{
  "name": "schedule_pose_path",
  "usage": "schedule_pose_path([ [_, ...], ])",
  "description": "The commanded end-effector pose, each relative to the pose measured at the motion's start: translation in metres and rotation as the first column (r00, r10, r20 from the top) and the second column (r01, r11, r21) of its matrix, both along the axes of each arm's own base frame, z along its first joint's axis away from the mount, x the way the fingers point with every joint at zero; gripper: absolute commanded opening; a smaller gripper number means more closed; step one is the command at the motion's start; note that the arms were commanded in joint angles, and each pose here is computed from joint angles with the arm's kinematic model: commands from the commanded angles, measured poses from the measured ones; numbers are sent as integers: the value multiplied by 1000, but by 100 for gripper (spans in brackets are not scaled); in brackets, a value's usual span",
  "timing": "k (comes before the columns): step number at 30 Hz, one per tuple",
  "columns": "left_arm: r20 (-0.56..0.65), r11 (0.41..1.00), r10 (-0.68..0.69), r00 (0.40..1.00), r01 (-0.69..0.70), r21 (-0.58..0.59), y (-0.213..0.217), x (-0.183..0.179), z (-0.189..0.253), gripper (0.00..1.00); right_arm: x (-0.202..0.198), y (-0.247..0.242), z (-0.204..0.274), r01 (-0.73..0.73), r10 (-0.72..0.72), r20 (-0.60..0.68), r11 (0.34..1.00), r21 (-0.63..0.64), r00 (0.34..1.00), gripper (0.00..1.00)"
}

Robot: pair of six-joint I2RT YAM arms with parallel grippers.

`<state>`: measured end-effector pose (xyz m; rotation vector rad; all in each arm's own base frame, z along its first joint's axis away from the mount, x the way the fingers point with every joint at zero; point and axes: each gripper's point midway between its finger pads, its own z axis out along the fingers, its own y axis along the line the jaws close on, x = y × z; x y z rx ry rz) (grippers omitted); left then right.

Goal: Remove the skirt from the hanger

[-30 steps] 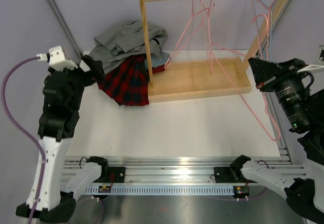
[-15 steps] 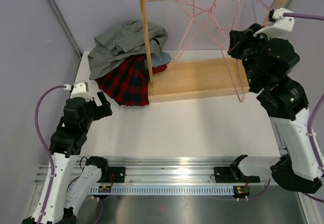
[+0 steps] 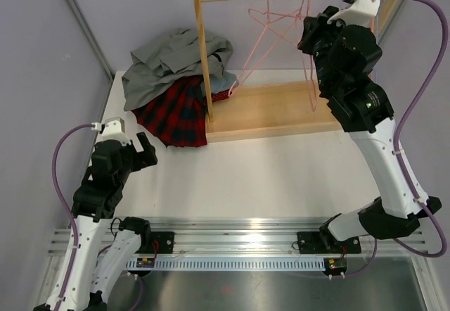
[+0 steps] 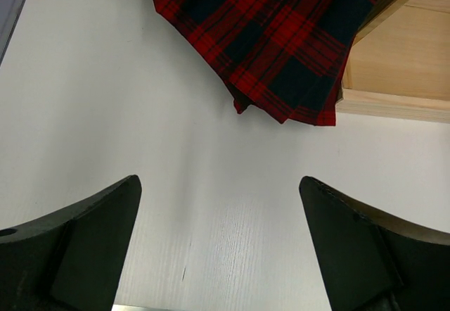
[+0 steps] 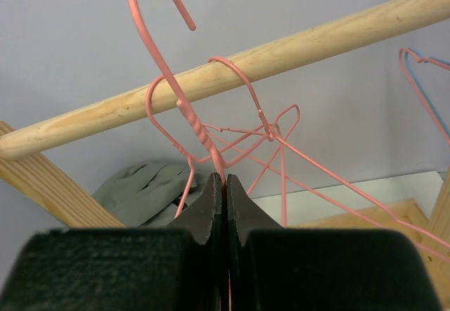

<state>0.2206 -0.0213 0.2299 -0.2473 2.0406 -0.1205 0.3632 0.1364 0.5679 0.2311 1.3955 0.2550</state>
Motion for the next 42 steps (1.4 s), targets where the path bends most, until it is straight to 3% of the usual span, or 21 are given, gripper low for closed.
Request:
schedule_pose_path([
  [1,34,999,-32,999,33,-23,-7,5,5,99,10,11,25,-74,67,85,994,85,994,0],
  [11,36,999,-32,999,33,-22,-7,4,4,99,65,54,-16,-172,175,-10,976,132,985,0],
  [24,34,999,-37,999,37,-23,-8,4,4,99,56,40,-78,-118,138,-120,980,159,983,0],
  [26,34,999,-35,999,36,-23,-8,4,4,99,50,35,-86,-107,128,-136,982,153,982,10],
  [27,34,999,-35,999,36,-23,-8,4,4,99,48,33,-86,-106,125,-135,984,144,983,23],
  [28,34,999,-35,999,36,-23,-8,4,4,99,43,29,-84,-102,120,-130,985,138,984,65],
  [30,37,999,-34,999,35,-22,-7,3,5,99,37,24,-77,-100,113,-113,988,115,987,91],
  [31,34,999,-31,999,32,-21,-7,4,4,99,27,15,-66,-90,101,-87,989,117,991,97],
  [36,31,999,-30,999,31,-22,-7,4,3,99,-32,-21,-30,-96,92,31,985,143,995,99],
  [42,22,999,-39,999,39,-24,-9,4,1,99,-91,-43,-98,-142,145,-11,980,143,989,99],
])
